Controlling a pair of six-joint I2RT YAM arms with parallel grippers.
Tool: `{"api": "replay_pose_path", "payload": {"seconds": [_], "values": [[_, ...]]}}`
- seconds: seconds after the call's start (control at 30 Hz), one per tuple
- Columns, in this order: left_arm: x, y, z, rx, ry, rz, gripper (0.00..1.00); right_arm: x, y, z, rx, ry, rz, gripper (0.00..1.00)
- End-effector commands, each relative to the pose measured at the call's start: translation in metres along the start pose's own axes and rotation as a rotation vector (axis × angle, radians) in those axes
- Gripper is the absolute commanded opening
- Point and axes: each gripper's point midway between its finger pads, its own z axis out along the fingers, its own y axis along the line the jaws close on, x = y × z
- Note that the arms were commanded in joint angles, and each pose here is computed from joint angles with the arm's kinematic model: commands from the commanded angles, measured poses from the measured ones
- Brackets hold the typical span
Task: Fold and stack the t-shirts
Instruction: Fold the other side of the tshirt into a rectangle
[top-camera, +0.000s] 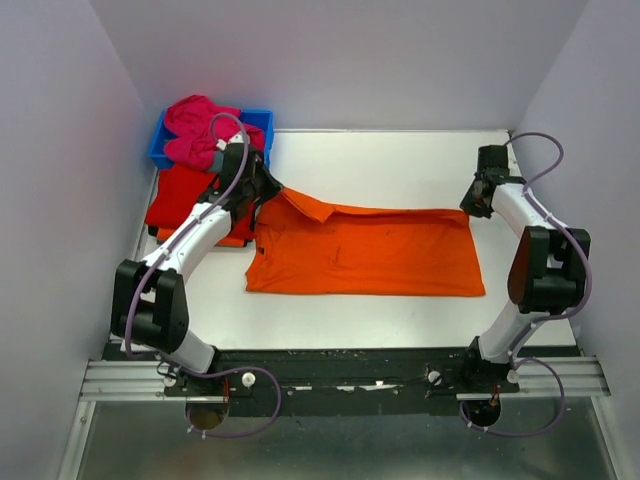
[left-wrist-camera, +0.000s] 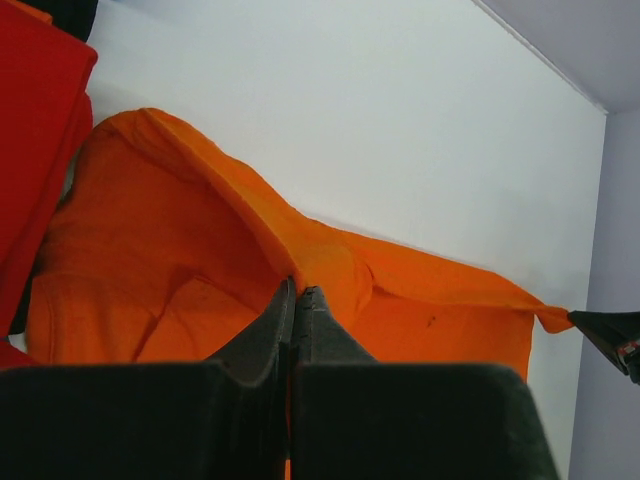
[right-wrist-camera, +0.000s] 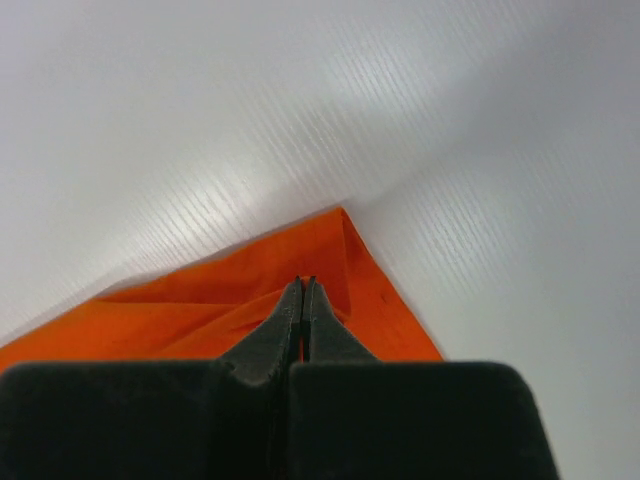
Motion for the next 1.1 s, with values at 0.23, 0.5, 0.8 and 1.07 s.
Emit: {"api": "replay_pose_path", "payload": {"seconds": [0.23,0.5,0.8,1.07], "values": [[0.015,0.008,-0.032,0.002,0.016,-0.002,0.00,-0.005,-0.023,-0.019,0.064,-0.069,0.040,0.01],[0.033,0.022,-0.055,-0.010,0.046,0.002,0.00,-0.002,-0.026,-0.015,0.083,-0.057,0.030,0.01],[0.070,0.045,-0.060,-0.015,0.105,-0.017,0.00,0.019,-0.033,-0.008,0.099,-0.015,0.040,0.01],[0.103,0.060,-0.062,-0.006,0.155,-0.032,0.00,0.027,-0.040,-0.005,0.137,0.001,0.055,0.01]]}}
